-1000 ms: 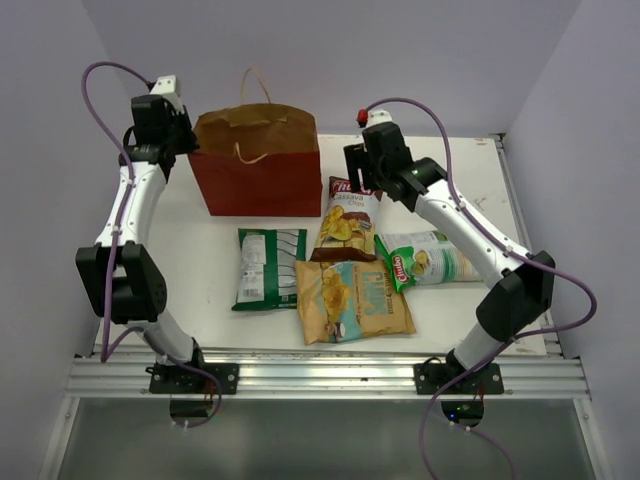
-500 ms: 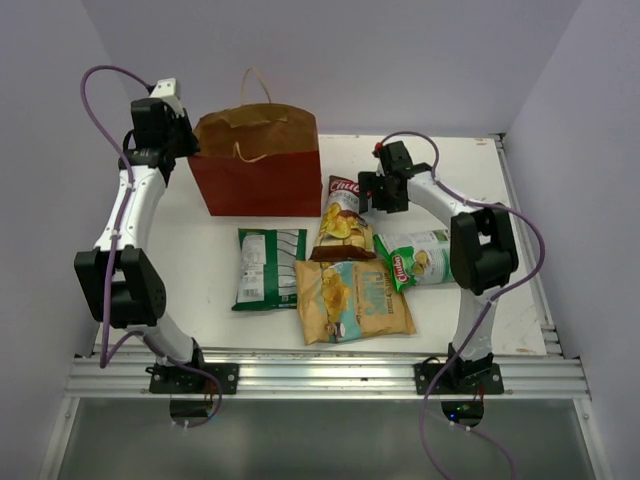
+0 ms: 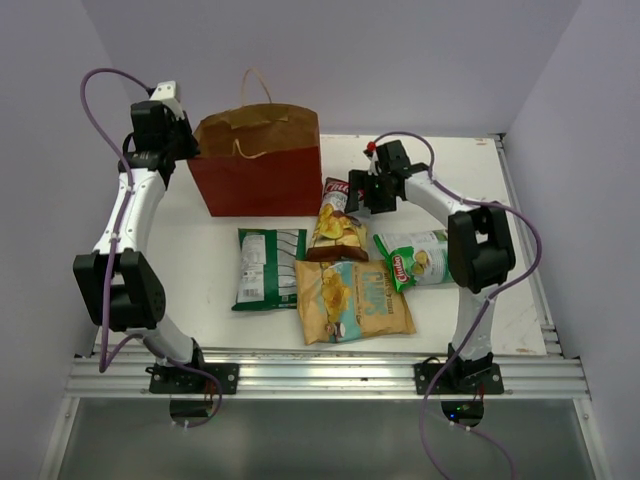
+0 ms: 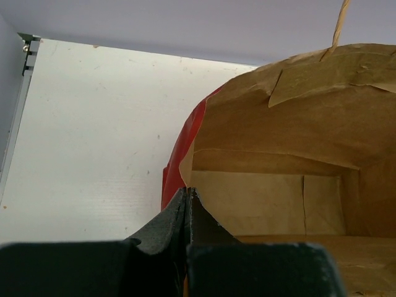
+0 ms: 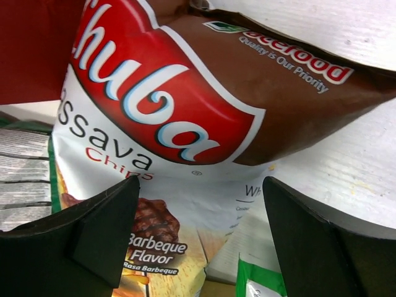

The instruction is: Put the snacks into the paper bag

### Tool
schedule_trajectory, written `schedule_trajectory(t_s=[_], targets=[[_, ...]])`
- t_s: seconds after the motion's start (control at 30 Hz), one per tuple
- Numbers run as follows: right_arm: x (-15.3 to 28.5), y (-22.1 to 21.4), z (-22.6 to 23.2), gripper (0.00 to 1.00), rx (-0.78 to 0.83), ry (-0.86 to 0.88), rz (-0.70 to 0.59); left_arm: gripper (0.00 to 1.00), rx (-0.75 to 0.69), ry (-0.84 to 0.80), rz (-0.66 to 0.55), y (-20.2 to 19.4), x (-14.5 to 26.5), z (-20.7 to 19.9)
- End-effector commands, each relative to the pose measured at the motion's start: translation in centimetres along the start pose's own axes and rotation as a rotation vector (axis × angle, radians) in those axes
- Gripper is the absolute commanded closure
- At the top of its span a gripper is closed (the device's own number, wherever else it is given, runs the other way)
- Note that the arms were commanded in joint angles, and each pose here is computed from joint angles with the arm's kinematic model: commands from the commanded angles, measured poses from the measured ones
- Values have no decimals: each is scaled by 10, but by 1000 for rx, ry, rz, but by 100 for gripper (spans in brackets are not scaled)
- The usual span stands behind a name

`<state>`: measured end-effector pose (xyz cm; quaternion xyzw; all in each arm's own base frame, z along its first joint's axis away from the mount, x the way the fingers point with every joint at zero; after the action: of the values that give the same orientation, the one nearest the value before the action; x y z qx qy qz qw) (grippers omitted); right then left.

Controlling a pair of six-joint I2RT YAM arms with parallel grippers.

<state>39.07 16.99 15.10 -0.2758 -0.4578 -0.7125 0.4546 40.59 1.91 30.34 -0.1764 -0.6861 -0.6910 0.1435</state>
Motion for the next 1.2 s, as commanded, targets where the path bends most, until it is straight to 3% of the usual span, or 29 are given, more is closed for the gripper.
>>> schedule_trajectory(t_s=[0.0, 0.13, 0.3, 0.4, 0.43, 0.47, 0.63, 0.93, 1.07, 1.17], targets=[[-8, 5, 10, 14, -16, 77, 34, 100, 4, -2, -33, 6, 11, -1], [-48, -7, -2, 19, -66, 71, 134, 100, 2, 0, -33, 6, 12, -1], [-67, -17, -17, 24, -62, 0, 179, 100, -5, 12, -36, 7, 16, 0], [-69, -20, -22, 69, -44, -46, 185, 100, -9, 16, -39, 7, 17, 0], [-70, -20, -23, 96, -47, -54, 189, 100, -9, 17, -37, 6, 17, 0], [-68, -19, -23, 100, -44, -57, 181, 100, -9, 17, -37, 5, 16, 0], [-38, -7, -15, 100, 6, -80, 110, 100, -6, 7, -41, 5, 15, -1], [158, 75, 55, 100, 149, -131, -448, 100, 12, -44, -58, 10, 25, -6], [218, 103, 84, 100, 192, -94, -656, 100, 17, -95, -71, 10, 34, -13], [239, 114, 98, 100, 200, -53, -757, 100, 8, -155, -73, 9, 38, -23]])
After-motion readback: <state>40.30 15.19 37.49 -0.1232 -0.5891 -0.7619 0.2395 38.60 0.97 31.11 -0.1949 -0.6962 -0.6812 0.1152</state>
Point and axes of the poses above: each gripper's point midway between its finger pads, its own x axis back along the fingers, its own z axis along the line the jaws close on, y = z × x, the point moved 10 cm from there along x, back along the fingers, and after that the axes turned 11 degrees about -x, right-handed, at the moved point
